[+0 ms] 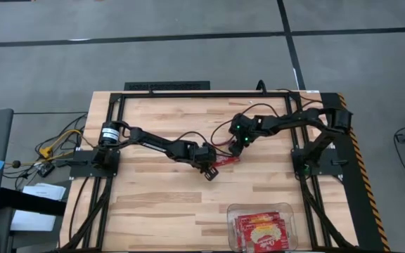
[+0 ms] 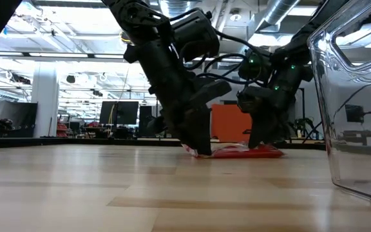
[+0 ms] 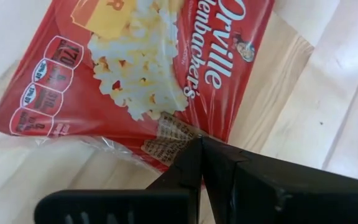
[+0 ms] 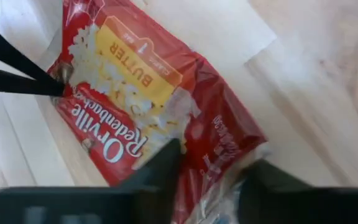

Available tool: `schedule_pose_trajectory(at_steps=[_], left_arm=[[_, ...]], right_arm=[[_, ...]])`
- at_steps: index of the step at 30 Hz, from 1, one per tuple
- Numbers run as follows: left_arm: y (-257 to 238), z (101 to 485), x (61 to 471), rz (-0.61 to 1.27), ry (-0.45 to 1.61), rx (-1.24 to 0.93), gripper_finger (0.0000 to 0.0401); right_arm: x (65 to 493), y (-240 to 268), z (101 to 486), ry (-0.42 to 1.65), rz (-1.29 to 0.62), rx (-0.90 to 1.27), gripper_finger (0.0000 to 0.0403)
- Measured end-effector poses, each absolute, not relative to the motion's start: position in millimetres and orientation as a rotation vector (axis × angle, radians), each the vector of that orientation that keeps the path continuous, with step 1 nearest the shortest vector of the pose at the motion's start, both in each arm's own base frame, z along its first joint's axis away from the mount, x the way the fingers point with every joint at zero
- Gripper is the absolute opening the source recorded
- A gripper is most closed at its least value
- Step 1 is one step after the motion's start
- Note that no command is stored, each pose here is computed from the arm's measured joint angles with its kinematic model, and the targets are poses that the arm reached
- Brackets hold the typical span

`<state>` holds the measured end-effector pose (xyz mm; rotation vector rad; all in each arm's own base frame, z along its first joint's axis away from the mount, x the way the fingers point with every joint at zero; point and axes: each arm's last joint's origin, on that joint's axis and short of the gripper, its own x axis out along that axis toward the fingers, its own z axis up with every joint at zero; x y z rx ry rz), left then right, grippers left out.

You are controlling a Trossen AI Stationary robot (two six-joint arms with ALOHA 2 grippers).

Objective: Sort popcorn bags into baskets
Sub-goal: Put the red popcorn bag into the transparent bin

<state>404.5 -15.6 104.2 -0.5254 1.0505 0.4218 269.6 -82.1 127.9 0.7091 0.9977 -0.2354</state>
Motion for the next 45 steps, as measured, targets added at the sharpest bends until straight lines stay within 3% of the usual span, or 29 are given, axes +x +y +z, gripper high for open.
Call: schedule_pose_trajectory(at_steps=[3,5,10,17,26,36,45], left_arm=[[-16,104,405,0.415,1.042,-0.530,0.0000],[-16,107,406,0.411,1.039,-0.526,0.0000],[-15,138,393,0.414,1.050,-0.523,0.0000],[-27,228,351,0.414,0.981,-0.513,0.0000],[-44,317,294,0.496,0.651,-0.486,0.0000],[-40,336,273,0.569,0.571,-0.491,0.0000],[-43,334,276,0.556,0.580,-0.496,0.0000]], right_arm=[[270,-81,128,0.997,-0.218,0.714,0.0053],[270,-80,129,0.992,-0.210,0.713,0.0019],[265,-77,151,0.931,-0.212,0.744,0.0029],[236,-55,209,0.823,-0.203,0.795,0.0011],[171,29,280,0.682,-0.024,1.012,0.0006],[108,110,294,0.566,-0.002,1.226,0.0011],[84,175,261,0.722,-0.063,1.322,0.0021]])
